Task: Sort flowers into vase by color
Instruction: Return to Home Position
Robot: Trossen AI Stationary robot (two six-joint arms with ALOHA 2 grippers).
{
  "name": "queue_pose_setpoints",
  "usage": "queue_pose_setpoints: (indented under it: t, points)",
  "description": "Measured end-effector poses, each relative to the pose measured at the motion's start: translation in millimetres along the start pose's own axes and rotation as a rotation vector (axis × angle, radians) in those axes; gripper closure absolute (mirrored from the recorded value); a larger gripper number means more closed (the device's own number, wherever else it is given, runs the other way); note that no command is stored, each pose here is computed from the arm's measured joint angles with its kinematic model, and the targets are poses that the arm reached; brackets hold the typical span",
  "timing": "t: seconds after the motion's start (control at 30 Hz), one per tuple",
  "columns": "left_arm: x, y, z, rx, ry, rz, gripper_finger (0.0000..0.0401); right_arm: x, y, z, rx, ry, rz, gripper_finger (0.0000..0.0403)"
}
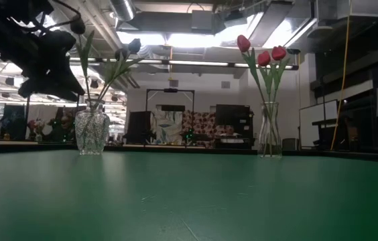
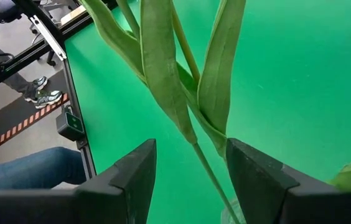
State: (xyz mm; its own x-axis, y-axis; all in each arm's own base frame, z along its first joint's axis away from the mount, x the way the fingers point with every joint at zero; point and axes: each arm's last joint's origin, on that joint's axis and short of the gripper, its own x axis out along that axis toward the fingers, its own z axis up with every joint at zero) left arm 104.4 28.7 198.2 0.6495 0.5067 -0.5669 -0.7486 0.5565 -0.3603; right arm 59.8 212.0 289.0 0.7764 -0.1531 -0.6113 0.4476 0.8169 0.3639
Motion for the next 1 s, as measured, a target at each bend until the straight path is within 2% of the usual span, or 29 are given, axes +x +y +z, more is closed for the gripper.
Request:
queue_pose_setpoints:
  t: [0.13, 0.33, 0.5, 0.67, 0.87, 1.0]
  points:
    - [0, -2, -2, -0.043, 0.067, -0.069, 0.0267, 0, 0, 2, -0.008, -0.043, 0.019, 0.0210]
    - [-2, -10, -5, -0.094, 0.235, -0.274, 0.0267, -1, 4, 8, -0.023, -0.260, 0.142, 0.0210]
    - [-6, -21, 0, -0.125, 0.322, -0.512, 0.0267, -1, 1, 9, -0.196, -0.266, 0.101, 0.0210]
    - [-14, -37, 13, -0.122, 0.243, -0.747, 0.0267, -2, 4, 10, -0.179, -0.337, 0.147, 0.0210]
    - [-31, -55, 25, -0.077, 0.146, -1.053, 0.0267, -4, 5, 13, -0.277, -0.476, 0.184, 0.0210]
    - [-46, -61, 30, -0.050, 0.121, -1.237, 0.0267, -5, 5, 16, -0.297, -0.537, 0.201, 0.0210]
